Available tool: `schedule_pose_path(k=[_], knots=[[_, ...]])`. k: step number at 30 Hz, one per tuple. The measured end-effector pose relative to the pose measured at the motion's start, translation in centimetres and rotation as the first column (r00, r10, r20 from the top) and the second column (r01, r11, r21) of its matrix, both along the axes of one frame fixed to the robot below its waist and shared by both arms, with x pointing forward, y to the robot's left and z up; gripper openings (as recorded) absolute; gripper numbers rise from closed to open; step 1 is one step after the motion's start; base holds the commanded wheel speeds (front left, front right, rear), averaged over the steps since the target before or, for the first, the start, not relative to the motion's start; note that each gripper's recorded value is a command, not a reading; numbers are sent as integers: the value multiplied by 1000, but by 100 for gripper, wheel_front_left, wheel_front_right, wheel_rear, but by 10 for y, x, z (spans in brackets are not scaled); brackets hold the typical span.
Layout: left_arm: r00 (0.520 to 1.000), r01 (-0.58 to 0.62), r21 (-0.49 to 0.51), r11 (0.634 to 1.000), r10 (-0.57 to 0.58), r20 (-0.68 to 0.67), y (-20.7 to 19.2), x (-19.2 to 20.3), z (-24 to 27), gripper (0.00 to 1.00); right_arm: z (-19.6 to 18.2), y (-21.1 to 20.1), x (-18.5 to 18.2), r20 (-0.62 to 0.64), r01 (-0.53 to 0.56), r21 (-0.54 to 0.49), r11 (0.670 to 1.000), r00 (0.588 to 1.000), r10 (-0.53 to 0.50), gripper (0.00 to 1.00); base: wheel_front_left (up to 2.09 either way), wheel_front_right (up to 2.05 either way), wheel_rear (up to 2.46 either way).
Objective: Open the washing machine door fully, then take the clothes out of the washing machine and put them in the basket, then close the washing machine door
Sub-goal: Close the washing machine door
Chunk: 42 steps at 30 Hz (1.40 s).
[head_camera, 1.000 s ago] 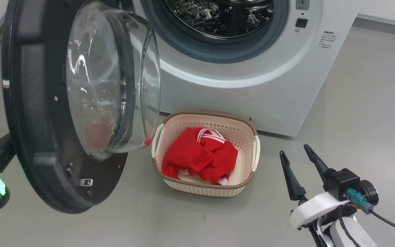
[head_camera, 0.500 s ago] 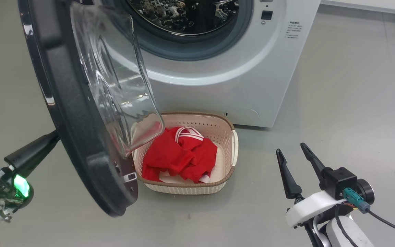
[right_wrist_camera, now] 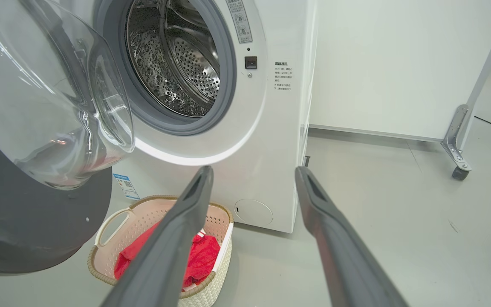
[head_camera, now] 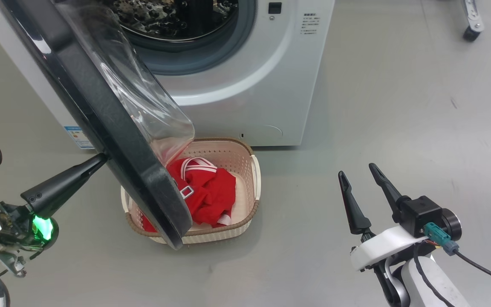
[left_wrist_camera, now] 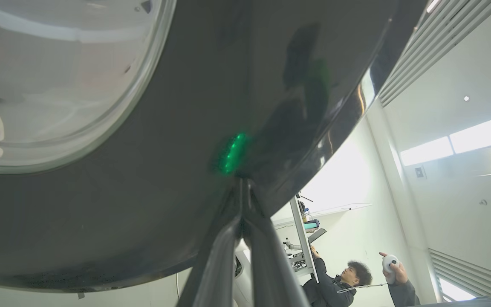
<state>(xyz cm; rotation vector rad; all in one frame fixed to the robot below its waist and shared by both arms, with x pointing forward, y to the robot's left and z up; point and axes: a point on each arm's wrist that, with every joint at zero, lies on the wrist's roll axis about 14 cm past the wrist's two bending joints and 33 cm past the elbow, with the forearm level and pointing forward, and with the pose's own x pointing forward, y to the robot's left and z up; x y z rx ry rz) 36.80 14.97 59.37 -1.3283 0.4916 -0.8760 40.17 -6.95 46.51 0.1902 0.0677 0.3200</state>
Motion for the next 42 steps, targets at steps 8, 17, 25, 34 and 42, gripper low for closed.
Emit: schedule_pose_path(k=[8, 17, 25, 34, 42], knots=[[995, 102, -24, 994, -103, -14, -32, 14, -2, 0, 2, -27, -2, 1, 81, -2, 997, 997, -81, 100, 0, 0, 0], [974, 215, -64, 975, -219, -65, -73, 30, -12, 0, 1, -62, -10, -2, 179, -17, 984, 984, -179, 100, 0, 0, 0], [950, 297, -78, 952, -303, -76, -108, 54, -9, 0, 2, -88, -14, -3, 257, -26, 966, 966, -257, 100, 0, 0, 0], [936, 322, -96, 942, -331, -116, -134, 89, -16, 0, -6, -111, -20, -31, 324, -43, 945, 945, -326, 100, 0, 0, 0], [945, 268, -105, 958, -283, -163, -146, 126, -30, 0, -11, -128, -25, -51, 375, -51, 926, 925, -377, 100, 0, 0, 0]])
